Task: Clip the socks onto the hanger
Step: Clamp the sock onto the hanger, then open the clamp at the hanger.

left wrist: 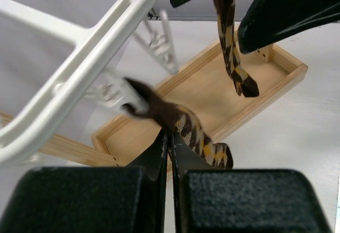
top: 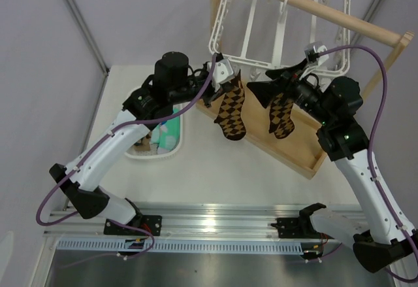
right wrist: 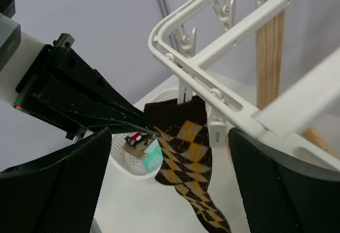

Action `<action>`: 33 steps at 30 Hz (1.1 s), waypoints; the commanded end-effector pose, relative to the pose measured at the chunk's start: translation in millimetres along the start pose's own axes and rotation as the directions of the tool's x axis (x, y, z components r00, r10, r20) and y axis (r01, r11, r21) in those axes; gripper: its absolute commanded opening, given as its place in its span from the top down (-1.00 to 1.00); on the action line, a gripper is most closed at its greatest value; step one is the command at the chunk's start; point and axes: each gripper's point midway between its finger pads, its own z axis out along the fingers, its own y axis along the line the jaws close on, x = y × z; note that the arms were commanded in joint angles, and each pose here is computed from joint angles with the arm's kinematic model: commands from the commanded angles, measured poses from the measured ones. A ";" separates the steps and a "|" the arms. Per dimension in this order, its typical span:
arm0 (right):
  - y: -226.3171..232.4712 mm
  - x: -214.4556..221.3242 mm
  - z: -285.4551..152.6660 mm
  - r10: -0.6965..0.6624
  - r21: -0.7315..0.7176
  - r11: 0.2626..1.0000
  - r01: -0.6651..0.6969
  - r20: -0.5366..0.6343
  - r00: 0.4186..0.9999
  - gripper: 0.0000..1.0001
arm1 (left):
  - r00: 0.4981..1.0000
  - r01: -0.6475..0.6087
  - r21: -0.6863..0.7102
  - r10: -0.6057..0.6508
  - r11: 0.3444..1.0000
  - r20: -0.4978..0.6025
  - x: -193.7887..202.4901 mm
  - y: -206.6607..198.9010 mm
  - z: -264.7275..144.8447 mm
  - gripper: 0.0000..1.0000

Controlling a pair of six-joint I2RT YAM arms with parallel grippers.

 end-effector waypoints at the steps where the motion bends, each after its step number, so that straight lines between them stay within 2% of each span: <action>1: -5.5 -21.6 -11.6 -0.006 0.076 0.997 0.000 0.077 0.997 -0.88 | 0.998 0.043 -0.016 -0.042 0.999 0.041 -10.1 3.8 -1.4 0.91; 2: -5.6 -21.3 -15.2 0.003 0.088 0.996 -0.009 0.074 0.997 -0.92 | 0.997 0.061 -0.032 -0.059 0.998 0.043 -9.5 5.5 -2.1 0.80; 4: -8.1 -23.1 -20.8 0.016 0.123 0.992 -0.026 0.080 0.997 -0.95 | 0.995 0.098 -0.088 -0.096 0.991 0.029 -0.5 10.0 -6.1 0.36; 5: -7.4 -22.9 -27.5 0.020 0.137 0.990 -0.031 0.076 0.997 -0.95 | 0.991 0.134 -0.111 -0.131 0.985 0.039 -1.7 12.2 -9.3 -0.18; 7: -12.7 -24.7 -35.4 0.027 0.188 0.981 -0.042 0.085 0.996 -0.95 | 0.984 0.177 -0.181 -0.172 0.967 0.039 2.1 18.1 -19.6 -0.63; 8: -13.9 -23.6 -43.2 0.032 0.216 0.975 -0.048 0.079 0.996 -0.95 | 0.975 0.222 -0.211 -0.217 0.952 0.046 2.7 20.3 -23.8 -0.71; 12: -38.1 -29.5 -68.0 0.024 0.396 0.916 -0.068 0.115 0.993 -0.95 | 0.943 0.330 -0.370 -0.323 0.869 0.081 6.6 36.0 -52.7 -0.85; 15: -62.4 -34.1 -90.1 -0.004 0.549 0.833 -0.076 0.144 0.990 -0.95 | 0.906 0.413 -0.477 -0.404 0.776 0.126 14.1 43.6 -77.9 -0.96; 16: -65.4 -31.7 -94.9 -0.010 0.572 0.818 -0.067 0.130 0.991 -0.94 | 0.886 0.446 -0.522 -0.439 0.727 0.146 22.0 45.4 -88.8 -0.96; 20: -71.5 -36.0 -110.9 -0.042 0.630 0.775 -0.044 0.120 0.992 -0.93 | 0.857 0.479 -0.621 -0.484 0.620 0.178 39.1 49.8 -116.6 -0.99; 23: -77.3 -43.1 -126.2 -0.074 0.684 0.728 -0.032 0.125 0.989 -0.93 | 0.844 0.488 -0.642 -0.508 0.591 0.174 48.7 46.4 -124.1 -0.99; 26: -77.9 -49.6 -136.6 -0.102 0.707 0.707 -0.026 0.138 0.985 -0.89 | 0.836 0.499 -0.634 -0.522 0.591 0.171 50.9 42.0 -126.0 -0.99; 33: -83.8 -46.4 -134.6 -0.126 0.720 0.694 0.010 0.108 0.986 -0.84 | 0.833 0.500 -0.632 -0.529 0.592 0.164 57.7 37.2 -127.4 -0.99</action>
